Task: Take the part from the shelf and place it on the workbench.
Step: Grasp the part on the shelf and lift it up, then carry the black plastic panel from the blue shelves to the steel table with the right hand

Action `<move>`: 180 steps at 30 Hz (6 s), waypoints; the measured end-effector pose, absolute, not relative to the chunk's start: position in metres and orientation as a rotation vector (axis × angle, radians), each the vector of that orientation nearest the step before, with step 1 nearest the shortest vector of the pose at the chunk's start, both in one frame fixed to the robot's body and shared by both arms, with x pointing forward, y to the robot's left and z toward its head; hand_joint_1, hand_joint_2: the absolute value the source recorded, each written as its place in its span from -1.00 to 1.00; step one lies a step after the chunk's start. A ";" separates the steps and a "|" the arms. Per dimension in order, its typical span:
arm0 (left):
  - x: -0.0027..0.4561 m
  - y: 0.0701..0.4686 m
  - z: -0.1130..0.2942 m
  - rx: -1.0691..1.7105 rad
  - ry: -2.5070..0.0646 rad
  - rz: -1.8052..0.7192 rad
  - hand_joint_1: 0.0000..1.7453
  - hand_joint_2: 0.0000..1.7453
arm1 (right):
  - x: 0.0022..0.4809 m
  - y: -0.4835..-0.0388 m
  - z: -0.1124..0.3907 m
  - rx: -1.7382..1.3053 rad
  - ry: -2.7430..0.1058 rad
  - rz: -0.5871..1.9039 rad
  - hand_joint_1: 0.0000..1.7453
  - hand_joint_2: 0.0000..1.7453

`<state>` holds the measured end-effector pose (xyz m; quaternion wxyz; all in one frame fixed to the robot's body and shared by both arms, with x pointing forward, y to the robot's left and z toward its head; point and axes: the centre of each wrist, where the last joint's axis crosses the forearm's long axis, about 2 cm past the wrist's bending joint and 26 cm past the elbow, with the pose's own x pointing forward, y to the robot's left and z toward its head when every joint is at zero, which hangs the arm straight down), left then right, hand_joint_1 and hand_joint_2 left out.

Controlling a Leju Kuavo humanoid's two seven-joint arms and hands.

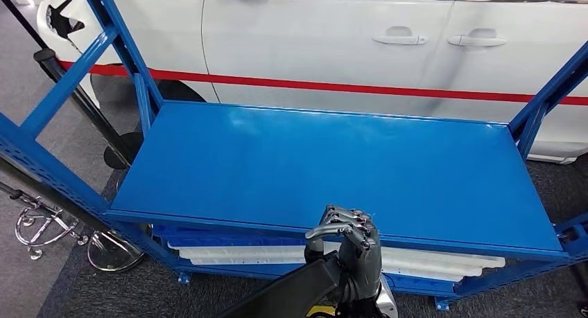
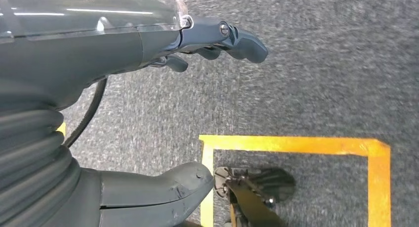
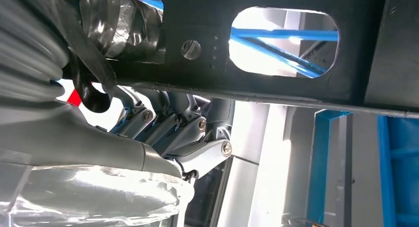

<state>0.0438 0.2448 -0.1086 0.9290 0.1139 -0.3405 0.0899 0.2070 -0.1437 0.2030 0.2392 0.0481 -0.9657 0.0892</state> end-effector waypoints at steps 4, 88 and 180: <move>0.045 0.245 -0.109 0.232 -0.672 0.209 -1.00 1.00 | 0.207 -0.143 0.202 0.147 -2.638 0.248 1.00 1.00; 0.068 0.246 -0.106 0.118 -0.651 -0.024 -1.00 1.00 | 0.250 -0.057 0.212 0.101 -2.564 0.568 1.00 1.00; 0.075 0.216 -0.100 0.245 -0.673 -0.116 -1.00 1.00 | 0.254 -0.087 0.218 0.037 -2.550 0.500 1.00 1.00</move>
